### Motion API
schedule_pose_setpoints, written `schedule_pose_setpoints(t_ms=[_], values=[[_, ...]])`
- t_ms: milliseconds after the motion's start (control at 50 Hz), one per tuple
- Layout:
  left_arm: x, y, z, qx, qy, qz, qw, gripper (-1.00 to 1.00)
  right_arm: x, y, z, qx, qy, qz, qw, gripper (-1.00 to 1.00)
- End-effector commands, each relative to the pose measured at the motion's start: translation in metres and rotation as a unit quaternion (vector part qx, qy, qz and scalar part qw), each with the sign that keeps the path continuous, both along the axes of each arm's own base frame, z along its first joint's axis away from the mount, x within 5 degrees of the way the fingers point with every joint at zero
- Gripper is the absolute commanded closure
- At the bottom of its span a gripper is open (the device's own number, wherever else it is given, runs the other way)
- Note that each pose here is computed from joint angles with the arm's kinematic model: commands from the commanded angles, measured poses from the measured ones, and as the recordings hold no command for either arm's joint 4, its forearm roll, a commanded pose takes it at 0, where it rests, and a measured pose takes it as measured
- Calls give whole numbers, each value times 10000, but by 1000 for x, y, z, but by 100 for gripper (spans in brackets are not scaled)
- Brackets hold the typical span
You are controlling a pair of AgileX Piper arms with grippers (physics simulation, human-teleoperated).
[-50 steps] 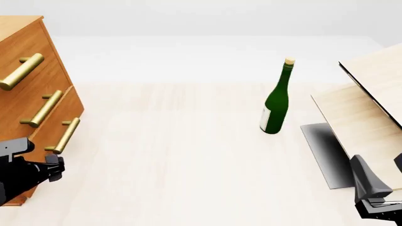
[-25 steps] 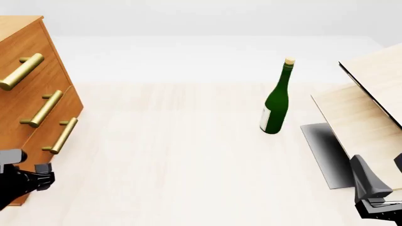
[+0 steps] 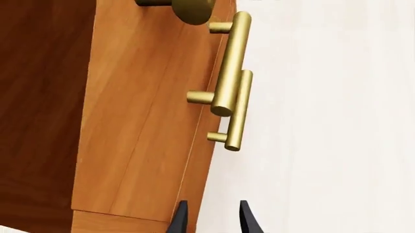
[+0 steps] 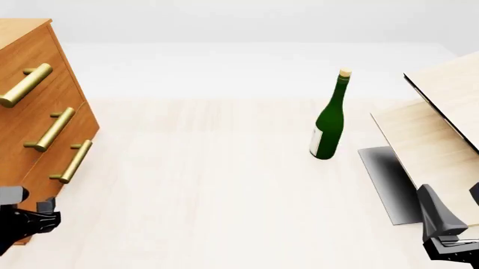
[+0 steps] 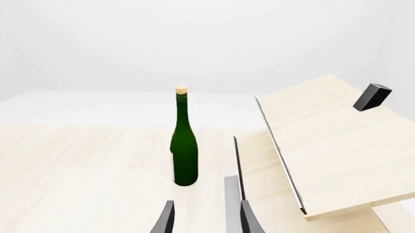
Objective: Put the bowl in the bottom drawer of the cabinet and close it.
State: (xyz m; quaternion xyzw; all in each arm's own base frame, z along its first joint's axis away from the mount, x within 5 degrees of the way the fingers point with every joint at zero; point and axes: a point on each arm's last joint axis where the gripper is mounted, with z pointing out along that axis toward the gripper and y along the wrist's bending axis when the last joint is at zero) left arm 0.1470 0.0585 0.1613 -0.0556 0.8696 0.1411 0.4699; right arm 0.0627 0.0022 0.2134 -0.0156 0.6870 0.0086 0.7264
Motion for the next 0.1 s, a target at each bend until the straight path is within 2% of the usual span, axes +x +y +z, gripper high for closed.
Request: schedule_pose_setpoints(t_ms=[20,100], values=[[-4,14,8,278,-199,488,9982,-100,0,0,0,-1,-1,-1,10000,-100],[-1,12,11,212,-255,423,9986,-100,0,0,0,0,-1,0,10000,-100]])
